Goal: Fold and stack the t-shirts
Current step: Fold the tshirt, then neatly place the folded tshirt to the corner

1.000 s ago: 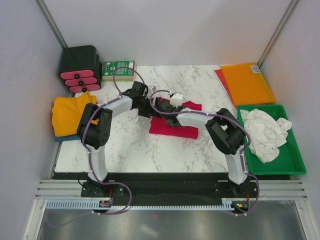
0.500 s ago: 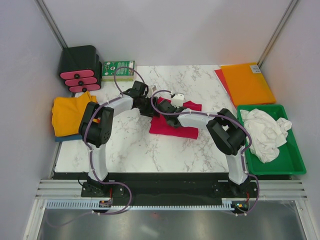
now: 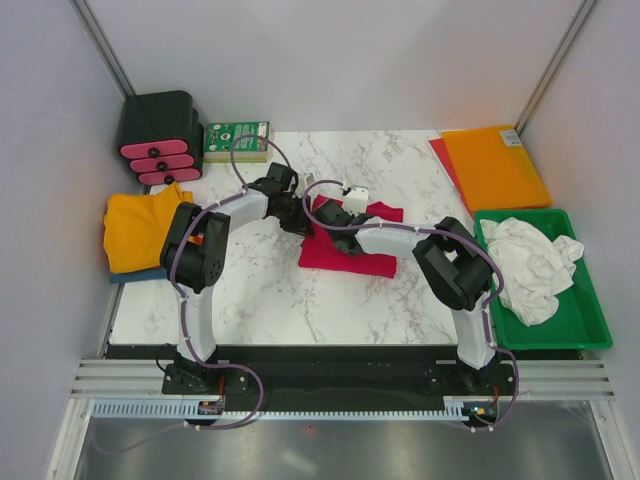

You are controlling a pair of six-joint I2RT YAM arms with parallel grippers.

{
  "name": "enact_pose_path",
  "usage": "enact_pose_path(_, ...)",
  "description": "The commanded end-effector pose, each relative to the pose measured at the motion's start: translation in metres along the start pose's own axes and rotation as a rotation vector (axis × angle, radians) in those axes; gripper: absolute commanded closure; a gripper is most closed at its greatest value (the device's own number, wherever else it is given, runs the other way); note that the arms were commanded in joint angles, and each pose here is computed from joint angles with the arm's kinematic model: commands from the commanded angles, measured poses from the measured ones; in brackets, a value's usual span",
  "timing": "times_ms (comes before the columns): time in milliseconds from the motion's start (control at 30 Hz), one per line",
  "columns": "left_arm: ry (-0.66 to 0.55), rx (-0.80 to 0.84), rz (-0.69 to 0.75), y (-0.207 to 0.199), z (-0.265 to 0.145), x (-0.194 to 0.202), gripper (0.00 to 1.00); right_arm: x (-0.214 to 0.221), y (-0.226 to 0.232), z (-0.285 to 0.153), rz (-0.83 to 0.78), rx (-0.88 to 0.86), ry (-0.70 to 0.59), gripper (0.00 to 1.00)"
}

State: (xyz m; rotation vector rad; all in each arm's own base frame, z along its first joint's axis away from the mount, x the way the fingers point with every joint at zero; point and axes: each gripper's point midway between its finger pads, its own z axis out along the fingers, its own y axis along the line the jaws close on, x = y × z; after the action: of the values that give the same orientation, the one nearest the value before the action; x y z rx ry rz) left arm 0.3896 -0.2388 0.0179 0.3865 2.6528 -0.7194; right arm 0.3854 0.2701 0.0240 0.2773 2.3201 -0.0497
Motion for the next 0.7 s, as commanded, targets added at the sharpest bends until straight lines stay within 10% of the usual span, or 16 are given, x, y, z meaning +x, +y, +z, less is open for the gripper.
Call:
enact_pose_path(0,0.228,-0.072,-0.019,0.021,0.019,0.07,0.88,0.025,-0.009,0.001,-0.026,0.009,0.078,0.92)
enact_pose_path(267,0.132,-0.077,0.127,0.006,-0.002,0.057,0.98,-0.001,0.008,-0.016,-0.05,-0.036,0.012,0.9)
enact_pose_path(467,0.004,-0.088,0.262,-0.012,-0.035,0.029,0.98,-0.06,0.028,-0.057,-0.018,-0.111,-0.112,0.54)
enact_pose_path(667,-0.052,-0.082,0.278,-0.027,-0.063,0.012,0.98,-0.109,0.028,-0.105,0.039,-0.165,-0.222,0.48)
